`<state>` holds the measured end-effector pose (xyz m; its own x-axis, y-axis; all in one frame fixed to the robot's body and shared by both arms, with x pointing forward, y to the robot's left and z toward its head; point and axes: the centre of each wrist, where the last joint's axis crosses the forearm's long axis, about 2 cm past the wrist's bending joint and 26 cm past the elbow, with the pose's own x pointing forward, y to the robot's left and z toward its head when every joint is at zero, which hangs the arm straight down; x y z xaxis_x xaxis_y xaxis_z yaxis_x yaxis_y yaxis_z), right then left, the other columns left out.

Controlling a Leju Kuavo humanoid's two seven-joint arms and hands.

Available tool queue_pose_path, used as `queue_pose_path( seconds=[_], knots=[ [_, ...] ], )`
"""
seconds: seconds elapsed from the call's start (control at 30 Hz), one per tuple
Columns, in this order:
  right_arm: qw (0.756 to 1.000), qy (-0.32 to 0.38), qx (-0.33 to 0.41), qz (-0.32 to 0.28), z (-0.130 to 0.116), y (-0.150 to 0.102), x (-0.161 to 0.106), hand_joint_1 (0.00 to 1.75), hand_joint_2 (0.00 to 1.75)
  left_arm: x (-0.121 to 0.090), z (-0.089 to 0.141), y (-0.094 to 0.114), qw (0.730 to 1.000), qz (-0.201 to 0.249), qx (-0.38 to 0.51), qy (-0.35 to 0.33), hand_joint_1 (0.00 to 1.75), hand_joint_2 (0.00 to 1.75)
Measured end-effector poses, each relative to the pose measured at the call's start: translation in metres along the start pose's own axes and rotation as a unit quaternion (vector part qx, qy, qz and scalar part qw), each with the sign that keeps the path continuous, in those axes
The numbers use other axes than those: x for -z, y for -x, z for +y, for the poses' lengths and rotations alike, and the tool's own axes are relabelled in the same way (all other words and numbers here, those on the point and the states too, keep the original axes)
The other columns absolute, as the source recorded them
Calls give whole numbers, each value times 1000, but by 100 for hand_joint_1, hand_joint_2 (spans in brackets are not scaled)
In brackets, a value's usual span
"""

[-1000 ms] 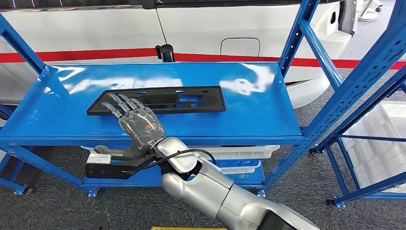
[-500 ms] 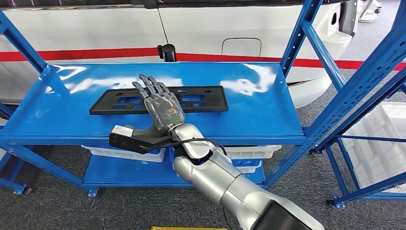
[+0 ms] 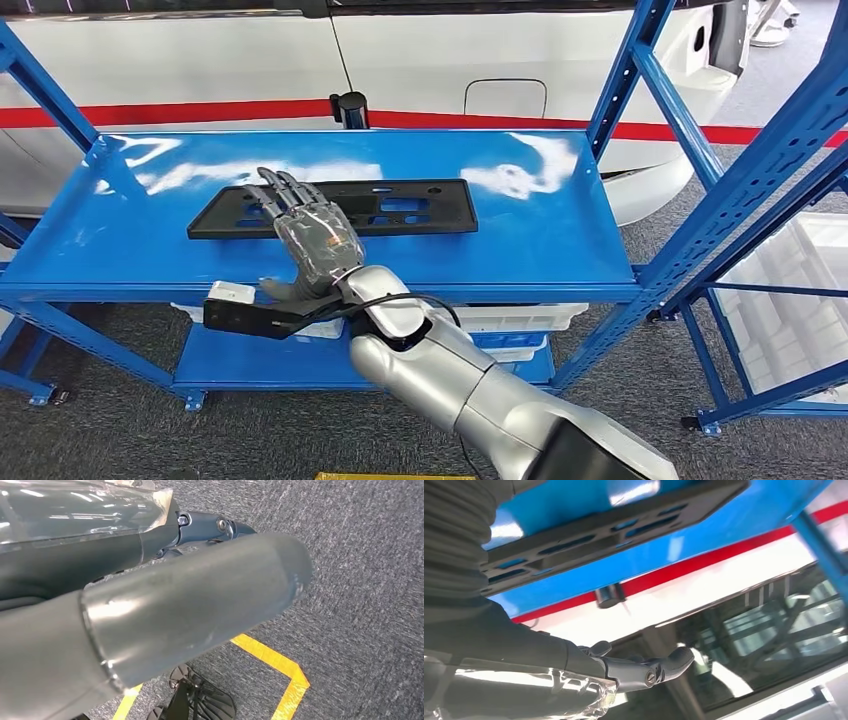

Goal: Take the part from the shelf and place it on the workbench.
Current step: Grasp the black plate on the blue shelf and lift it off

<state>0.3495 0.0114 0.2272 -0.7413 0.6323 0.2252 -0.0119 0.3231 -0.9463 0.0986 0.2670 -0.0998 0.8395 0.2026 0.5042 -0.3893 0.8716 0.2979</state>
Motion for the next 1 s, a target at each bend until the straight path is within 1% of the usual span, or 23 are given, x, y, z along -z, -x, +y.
queue_pose_path(
  seconds=[0.2, 0.57, 0.73, 1.0],
  knots=[
    [999, -9, -5, -48, 3, -24, -1, 0, 175, 0, 1, 0, 1000, -9, 0, 1, 0, 0],
    [994, -17, -15, -111, 7, -52, -6, 0, 175, 2, 3, -2, 1000, -15, -11, 16, 0, 0],
    [991, -20, -17, -129, 9, -60, -9, 0, 175, 3, 2, -2, 1000, -19, -13, 18, 0, 0],
    [989, -22, -17, -144, 10, -65, -10, 0, 175, 3, 2, -3, 1000, -21, -17, 14, 0, 0]
  ],
)
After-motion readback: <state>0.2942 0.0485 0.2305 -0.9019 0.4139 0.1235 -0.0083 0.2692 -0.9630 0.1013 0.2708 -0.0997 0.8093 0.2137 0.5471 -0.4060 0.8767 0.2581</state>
